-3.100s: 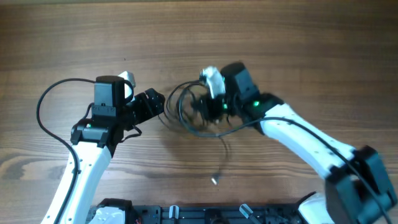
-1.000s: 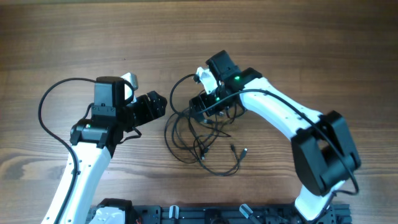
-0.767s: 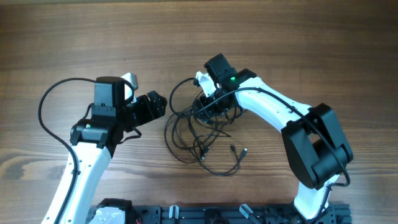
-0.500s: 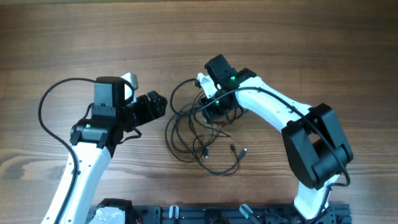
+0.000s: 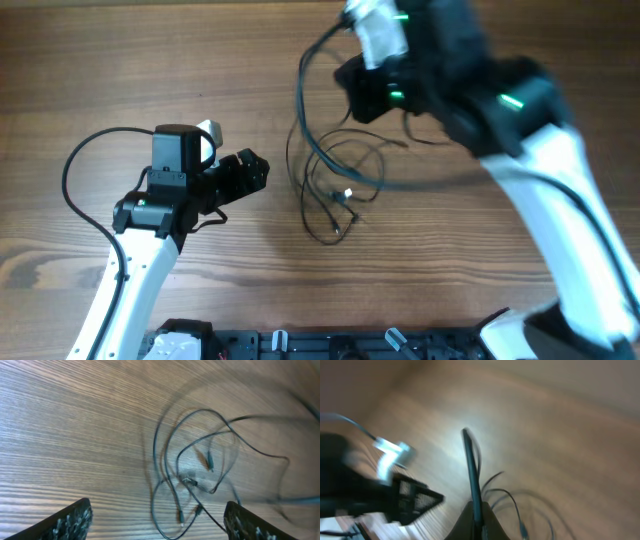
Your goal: Untangle cables
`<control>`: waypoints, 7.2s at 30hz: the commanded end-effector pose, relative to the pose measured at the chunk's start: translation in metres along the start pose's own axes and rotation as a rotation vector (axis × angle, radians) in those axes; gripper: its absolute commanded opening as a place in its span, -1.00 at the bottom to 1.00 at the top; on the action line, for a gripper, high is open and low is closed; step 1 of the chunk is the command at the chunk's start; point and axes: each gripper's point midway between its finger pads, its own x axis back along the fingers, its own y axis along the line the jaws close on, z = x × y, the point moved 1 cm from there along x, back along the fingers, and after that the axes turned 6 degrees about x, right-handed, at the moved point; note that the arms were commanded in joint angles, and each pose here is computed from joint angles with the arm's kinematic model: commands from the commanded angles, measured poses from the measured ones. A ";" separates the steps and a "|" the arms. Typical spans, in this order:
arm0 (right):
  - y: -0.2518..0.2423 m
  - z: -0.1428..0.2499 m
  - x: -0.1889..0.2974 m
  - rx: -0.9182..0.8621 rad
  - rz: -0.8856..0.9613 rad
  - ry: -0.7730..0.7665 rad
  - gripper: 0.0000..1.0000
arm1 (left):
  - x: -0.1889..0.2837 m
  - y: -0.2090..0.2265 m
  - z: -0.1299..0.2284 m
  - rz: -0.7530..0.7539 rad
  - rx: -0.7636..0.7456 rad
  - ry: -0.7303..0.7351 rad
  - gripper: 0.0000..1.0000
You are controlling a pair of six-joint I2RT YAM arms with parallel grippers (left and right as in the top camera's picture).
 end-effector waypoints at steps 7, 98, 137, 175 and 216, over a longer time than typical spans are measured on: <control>0.022 -0.071 0.120 -0.001 0.013 -0.420 -0.91 | 0.006 -0.036 0.023 0.191 -0.048 0.126 0.74; -0.418 0.349 0.097 -1.394 0.457 0.361 1.00 | 0.002 -0.055 0.080 0.201 -0.236 0.287 0.85; -0.043 0.213 -0.185 -0.609 0.199 0.895 0.99 | 0.016 0.027 -0.046 -0.068 0.019 -0.174 0.78; -0.016 0.269 -0.227 -0.846 0.581 0.778 0.39 | 0.014 0.036 -0.032 -0.103 0.026 -0.117 0.80; 0.013 -0.135 0.198 -0.074 0.062 -0.686 -0.91 | 0.008 0.010 -0.007 0.009 -0.008 0.000 0.82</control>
